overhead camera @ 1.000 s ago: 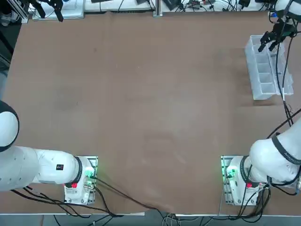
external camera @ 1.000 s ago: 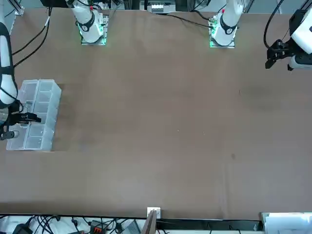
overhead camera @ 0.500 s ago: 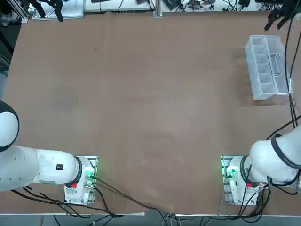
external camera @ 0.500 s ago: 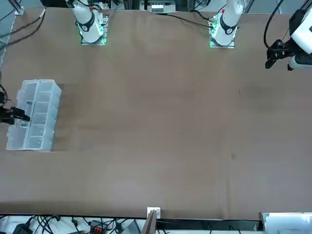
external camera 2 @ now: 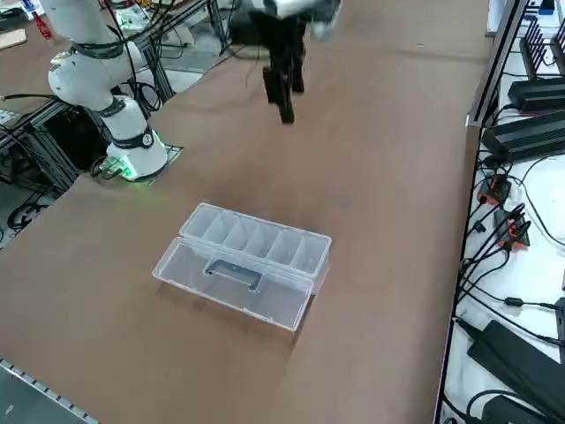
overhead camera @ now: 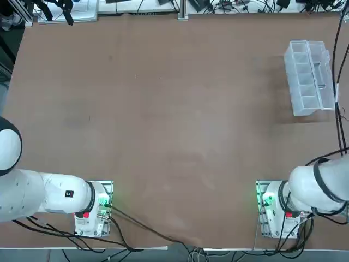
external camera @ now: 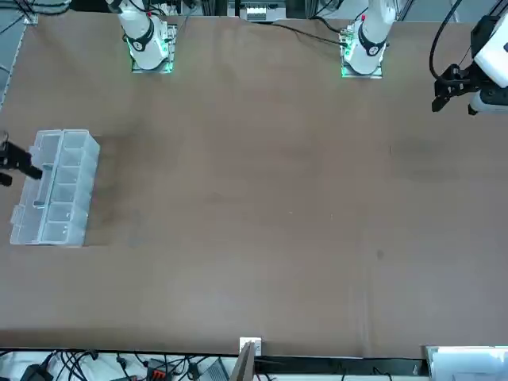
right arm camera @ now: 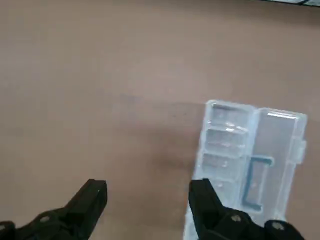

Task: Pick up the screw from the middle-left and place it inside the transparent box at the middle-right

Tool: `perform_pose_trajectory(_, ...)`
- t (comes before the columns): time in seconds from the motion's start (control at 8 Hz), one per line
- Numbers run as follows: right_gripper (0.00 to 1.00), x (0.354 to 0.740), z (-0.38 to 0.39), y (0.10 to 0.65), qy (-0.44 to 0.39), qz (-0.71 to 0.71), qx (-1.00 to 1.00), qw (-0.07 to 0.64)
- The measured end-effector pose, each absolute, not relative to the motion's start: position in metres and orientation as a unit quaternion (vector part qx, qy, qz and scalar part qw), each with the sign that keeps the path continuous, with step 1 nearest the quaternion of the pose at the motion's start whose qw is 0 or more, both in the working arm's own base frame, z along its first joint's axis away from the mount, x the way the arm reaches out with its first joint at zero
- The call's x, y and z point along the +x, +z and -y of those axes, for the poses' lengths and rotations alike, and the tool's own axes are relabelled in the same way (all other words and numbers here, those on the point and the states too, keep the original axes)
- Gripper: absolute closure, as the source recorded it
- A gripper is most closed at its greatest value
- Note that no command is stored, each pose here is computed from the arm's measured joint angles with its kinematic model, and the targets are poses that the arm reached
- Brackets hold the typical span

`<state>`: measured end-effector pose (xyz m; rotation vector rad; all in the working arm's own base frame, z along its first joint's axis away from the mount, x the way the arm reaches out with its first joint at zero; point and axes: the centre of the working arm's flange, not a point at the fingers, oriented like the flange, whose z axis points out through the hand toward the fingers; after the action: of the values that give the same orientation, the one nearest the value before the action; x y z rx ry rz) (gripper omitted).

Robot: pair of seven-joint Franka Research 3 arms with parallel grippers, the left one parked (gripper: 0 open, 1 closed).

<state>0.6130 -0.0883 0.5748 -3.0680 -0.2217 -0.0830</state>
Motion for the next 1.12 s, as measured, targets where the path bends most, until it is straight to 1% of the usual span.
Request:
perform_pose_trajectory(0.25, 0.0, 0.604, 0.042, 0.595, -0.022, 0.062, -0.998, 0.021)
perform_pose_trajectory(0.5, 0.0, 0.596, 0.006, 0.602, -0.012, 0.053, -0.998, 0.007)
perform_pose_trajectory(0.75, 0.0, 0.578, -0.027, 0.607, -0.005, 0.048, -0.999, -0.001)
perform_pose_trajectory(1.12, 0.0, 0.541, -0.032, 0.626, 0.006, 0.048, -0.999, -0.003)
